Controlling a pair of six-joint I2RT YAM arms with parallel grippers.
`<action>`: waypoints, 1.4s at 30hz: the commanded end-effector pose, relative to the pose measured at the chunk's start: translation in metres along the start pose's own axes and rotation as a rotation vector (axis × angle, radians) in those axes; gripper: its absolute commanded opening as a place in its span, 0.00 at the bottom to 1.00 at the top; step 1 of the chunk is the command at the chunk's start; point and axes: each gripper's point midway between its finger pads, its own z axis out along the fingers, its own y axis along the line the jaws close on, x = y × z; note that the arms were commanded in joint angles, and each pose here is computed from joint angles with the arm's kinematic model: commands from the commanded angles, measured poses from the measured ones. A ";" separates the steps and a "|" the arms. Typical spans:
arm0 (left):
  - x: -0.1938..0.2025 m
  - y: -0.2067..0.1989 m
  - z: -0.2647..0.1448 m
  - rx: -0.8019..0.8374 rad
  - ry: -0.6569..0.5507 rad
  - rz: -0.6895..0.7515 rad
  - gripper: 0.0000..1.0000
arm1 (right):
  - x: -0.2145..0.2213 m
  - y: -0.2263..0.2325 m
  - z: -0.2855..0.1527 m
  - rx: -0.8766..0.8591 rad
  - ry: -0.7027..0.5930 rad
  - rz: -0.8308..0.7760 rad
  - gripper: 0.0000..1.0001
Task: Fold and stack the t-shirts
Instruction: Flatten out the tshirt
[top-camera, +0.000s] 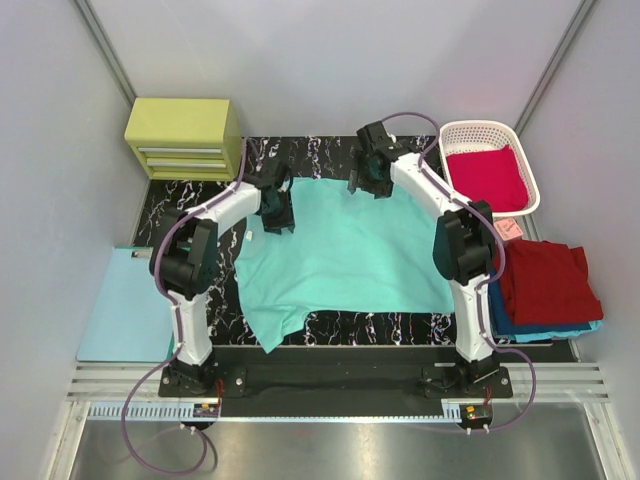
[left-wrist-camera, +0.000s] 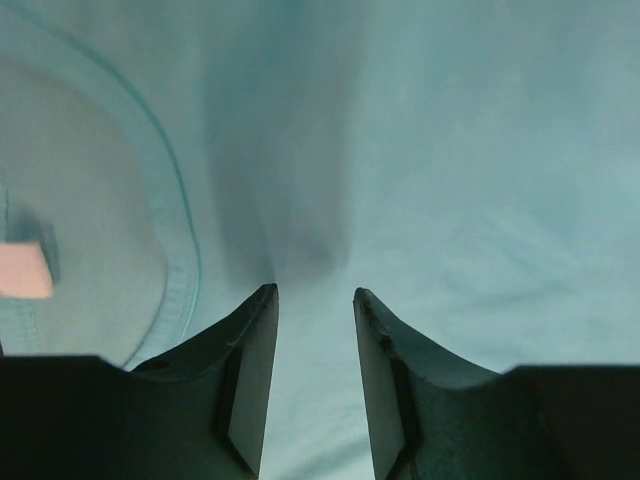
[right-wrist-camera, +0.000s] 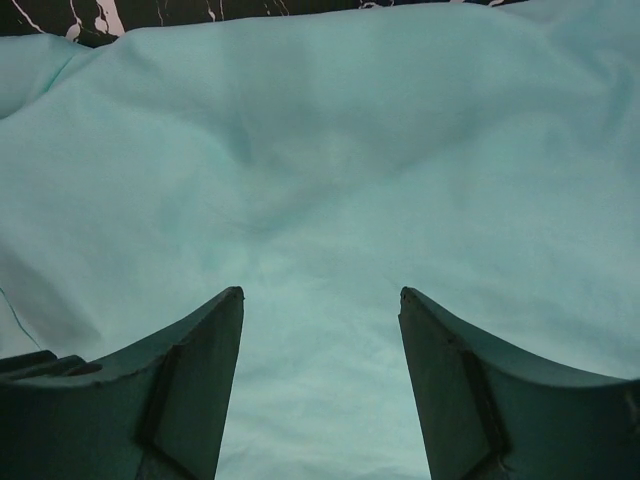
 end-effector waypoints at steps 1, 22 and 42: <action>-0.017 -0.018 -0.002 0.052 -0.002 0.027 0.40 | -0.006 -0.001 -0.003 0.026 0.015 -0.050 0.71; 0.140 0.065 0.008 -0.128 0.333 -0.018 0.36 | 0.112 -0.049 0.005 0.062 0.256 -0.012 0.70; 0.027 0.011 0.010 -0.063 0.144 0.030 0.40 | 0.035 -0.026 0.030 0.047 0.134 -0.021 0.72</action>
